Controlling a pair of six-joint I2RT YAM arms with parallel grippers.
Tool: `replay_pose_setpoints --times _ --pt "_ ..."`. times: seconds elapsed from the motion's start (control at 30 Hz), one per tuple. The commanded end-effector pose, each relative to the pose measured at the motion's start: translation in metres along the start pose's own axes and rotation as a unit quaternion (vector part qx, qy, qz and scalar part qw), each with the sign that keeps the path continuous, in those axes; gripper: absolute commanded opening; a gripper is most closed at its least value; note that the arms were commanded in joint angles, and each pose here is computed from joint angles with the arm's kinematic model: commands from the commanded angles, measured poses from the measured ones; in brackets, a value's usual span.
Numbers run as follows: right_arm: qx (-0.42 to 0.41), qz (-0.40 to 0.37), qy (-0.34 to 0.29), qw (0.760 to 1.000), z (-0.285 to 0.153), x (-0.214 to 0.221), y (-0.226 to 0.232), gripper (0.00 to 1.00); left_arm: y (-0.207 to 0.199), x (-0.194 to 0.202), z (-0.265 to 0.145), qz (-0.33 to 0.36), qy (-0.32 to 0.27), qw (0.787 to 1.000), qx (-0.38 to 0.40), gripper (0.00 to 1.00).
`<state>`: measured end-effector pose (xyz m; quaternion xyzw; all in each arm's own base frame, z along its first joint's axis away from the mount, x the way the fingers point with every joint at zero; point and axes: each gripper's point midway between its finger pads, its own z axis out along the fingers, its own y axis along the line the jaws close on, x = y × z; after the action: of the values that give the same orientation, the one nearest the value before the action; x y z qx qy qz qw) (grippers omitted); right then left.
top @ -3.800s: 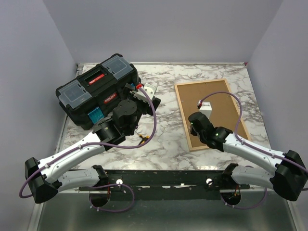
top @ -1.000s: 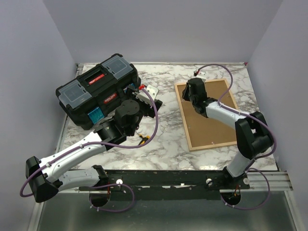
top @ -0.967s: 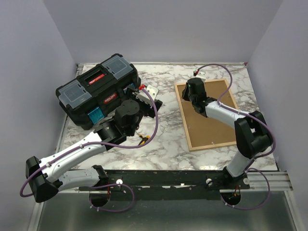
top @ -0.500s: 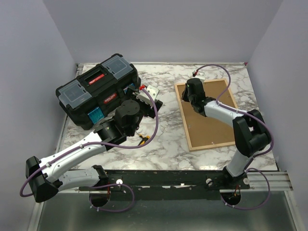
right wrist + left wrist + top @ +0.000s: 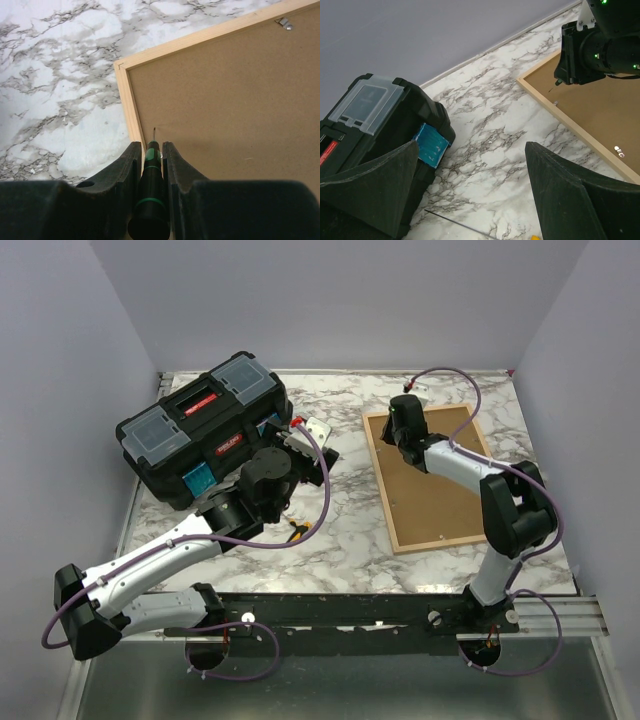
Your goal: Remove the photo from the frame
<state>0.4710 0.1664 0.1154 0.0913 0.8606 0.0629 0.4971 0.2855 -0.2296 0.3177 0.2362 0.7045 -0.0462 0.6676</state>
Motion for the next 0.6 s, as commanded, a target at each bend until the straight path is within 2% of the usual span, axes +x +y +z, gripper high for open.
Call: replay_pose_setpoints --times 0.0,0.27,0.57 --pt "0.004 -0.01 0.014 1.0 0.006 0.006 -0.003 0.0 -0.005 -0.013 0.0 -0.01 -0.014 1.0 0.011 0.9" --pt "-0.038 -0.02 0.034 0.998 -0.008 0.022 0.002 0.01 -0.005 -0.014 0.0 -0.011 -0.015 1.0 0.012 0.9" --pt "-0.037 -0.034 0.063 0.997 -0.022 0.043 -0.009 0.0 -0.007 -0.014 0.0 -0.013 -0.014 1.0 0.016 0.9"
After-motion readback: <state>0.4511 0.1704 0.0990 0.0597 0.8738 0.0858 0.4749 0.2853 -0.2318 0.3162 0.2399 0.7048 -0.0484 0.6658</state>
